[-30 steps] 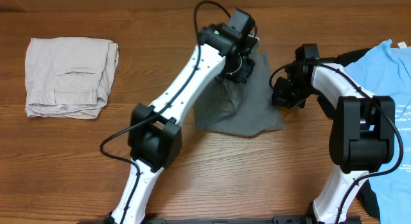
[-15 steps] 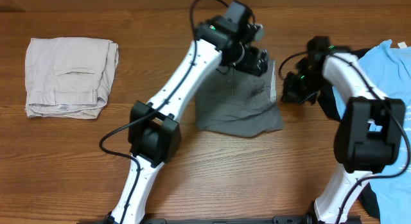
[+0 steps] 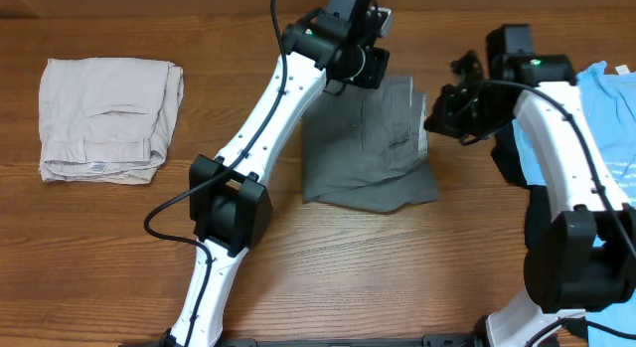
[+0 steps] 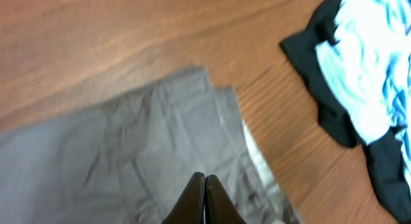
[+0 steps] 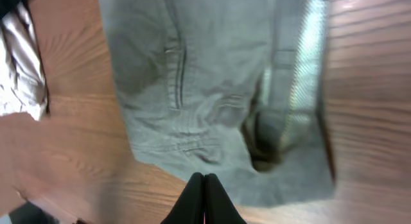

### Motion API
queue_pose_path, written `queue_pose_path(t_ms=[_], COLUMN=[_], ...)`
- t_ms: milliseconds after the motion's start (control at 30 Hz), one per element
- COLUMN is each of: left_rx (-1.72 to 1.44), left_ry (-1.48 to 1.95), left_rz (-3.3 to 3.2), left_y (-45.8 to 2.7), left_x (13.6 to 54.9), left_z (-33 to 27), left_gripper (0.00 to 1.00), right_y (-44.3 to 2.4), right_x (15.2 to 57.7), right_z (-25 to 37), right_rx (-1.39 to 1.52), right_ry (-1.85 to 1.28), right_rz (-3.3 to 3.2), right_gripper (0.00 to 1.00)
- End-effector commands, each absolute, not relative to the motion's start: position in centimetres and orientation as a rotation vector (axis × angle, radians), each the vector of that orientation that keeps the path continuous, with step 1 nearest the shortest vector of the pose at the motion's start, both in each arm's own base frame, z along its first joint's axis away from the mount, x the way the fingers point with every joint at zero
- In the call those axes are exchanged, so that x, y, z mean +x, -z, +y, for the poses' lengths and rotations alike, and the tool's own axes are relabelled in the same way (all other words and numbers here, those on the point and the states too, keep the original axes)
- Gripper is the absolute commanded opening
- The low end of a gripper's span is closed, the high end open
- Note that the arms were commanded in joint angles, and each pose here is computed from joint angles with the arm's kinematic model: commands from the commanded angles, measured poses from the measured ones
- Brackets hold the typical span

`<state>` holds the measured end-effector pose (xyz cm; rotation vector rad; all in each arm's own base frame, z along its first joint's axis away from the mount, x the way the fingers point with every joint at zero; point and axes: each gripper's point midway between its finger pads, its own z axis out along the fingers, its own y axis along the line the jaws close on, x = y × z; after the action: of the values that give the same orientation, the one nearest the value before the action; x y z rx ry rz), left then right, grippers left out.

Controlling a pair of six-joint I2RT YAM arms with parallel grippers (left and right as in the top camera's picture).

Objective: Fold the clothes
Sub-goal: 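Fold the right end leftward over the stack with the right gripper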

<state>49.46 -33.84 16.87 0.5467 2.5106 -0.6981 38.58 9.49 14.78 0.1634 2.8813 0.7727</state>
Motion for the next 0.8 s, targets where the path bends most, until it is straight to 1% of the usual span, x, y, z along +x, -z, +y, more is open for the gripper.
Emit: queue_pose_path(t_ms=[0,167,267,367,467,567,633,700,767], left_rx=[0.532,0.512,0.494,0.512,0.523,0.533,0.533,0.535,0.543], left_ry=[0.679,0.711,0.748,0.784,0.784,0.785,0.784,0.788,0.802], left_rz=[2.539,2.576,2.6,2.606,2.612,2.615,2.618,2.604,2.571], left_y=[-13.8,-9.6,-7.3,-5.3,-2.9,-1.2,-0.6,-0.8,-2.5], left_x=[50.3,51.0,51.2,51.1,51.2,51.2,51.2,51.4,51.8], left_z=[-34.5,-35.4,-36.2,-37.0,-37.7,-38.2,-38.3,-38.4,-38.6], left_gripper=[0.04,0.04,0.04,0.04,0.04,0.04,0.04,0.04,0.04], right_y=[-12.7,-8.4,-5.1,-1.7,1.8,3.3,3.4,3.4,3.3], right_x=[37.9,38.0,36.0,33.4,31.8,30.7,30.5,30.6,30.6], right_z=[11.4,11.8,11.6,10.4,9.1,8.9,8.8,8.5,8.5], right_rx=[0.089,0.015,0.049,0.171,0.303,0.377,0.402,0.416,0.426], right_ry=[-0.834,-0.76,-0.76,-0.684,-0.579,-0.583,-0.583,-0.588,-0.606], right_rz=[2.897,2.869,2.917,3.002,3.008,2.999,3.002,3.001,2.999], right_gripper=[0.04,0.04,0.04,0.04,0.04,0.04,0.04,0.04,0.04])
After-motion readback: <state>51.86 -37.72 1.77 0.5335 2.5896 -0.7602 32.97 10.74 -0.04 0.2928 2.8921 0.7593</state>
